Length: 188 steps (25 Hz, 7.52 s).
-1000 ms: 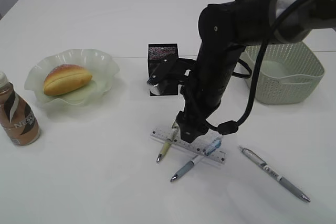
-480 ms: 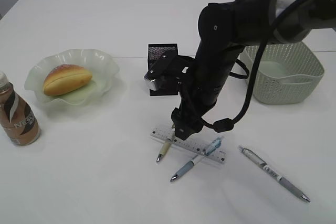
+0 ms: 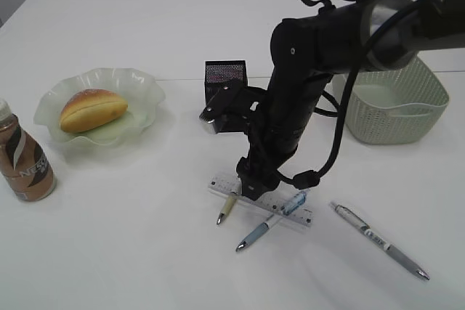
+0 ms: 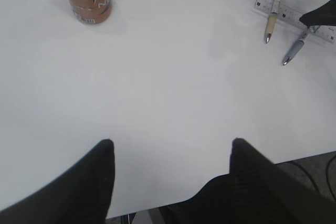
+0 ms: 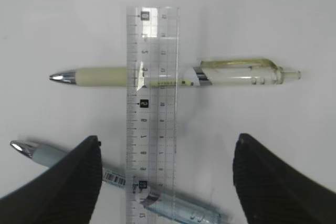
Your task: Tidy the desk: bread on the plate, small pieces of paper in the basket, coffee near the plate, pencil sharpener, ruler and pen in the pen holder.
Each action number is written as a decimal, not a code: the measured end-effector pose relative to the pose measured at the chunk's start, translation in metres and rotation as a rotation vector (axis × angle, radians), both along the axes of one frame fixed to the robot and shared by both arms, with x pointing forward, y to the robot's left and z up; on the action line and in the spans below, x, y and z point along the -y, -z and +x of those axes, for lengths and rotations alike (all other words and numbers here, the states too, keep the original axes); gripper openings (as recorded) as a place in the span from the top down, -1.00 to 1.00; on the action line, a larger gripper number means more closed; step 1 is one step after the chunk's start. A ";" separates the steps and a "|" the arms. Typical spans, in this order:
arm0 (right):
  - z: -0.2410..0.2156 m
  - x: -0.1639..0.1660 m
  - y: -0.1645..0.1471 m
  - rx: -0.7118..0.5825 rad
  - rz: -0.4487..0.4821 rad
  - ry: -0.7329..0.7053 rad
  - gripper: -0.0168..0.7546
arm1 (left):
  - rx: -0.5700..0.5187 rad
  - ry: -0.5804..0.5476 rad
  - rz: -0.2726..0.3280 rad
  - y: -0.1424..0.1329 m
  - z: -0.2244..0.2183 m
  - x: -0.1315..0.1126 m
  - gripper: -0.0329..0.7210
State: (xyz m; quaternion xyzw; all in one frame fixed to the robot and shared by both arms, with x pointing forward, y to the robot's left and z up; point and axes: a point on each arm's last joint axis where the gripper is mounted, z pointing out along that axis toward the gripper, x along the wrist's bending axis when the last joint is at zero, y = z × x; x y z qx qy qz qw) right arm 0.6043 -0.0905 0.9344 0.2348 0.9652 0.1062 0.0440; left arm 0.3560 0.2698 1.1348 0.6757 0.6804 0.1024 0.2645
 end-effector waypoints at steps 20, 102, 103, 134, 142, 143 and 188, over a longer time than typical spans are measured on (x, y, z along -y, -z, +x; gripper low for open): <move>0.006 -0.003 0.022 0.003 -0.007 -0.023 -0.59 | -0.001 0.001 -0.004 0.000 0.000 0.000 -0.41; 0.005 -0.003 0.041 -0.079 -0.044 -0.036 -0.30 | -0.001 0.001 -0.005 0.000 0.000 0.000 -0.41; 0.005 -0.003 0.041 -0.081 -0.045 -0.036 -0.24 | -0.001 0.001 -0.005 0.000 0.000 0.000 -0.41; 0.013 -0.014 -0.011 -0.211 -0.038 -0.003 0.20 | -0.001 0.001 -0.005 0.000 0.000 0.000 -0.41; 0.013 -0.017 -0.022 -0.207 0.016 0.095 0.20 | -0.001 0.001 -0.005 0.000 0.000 0.000 -0.41; 0.013 -0.019 -0.028 -0.192 0.044 0.105 0.20 | -0.001 0.001 -0.005 0.000 0.000 0.000 -0.41; 0.071 -0.016 -0.060 1.012 0.861 0.528 0.20 | -0.004 0.007 -0.026 0.000 0.000 0.002 -0.41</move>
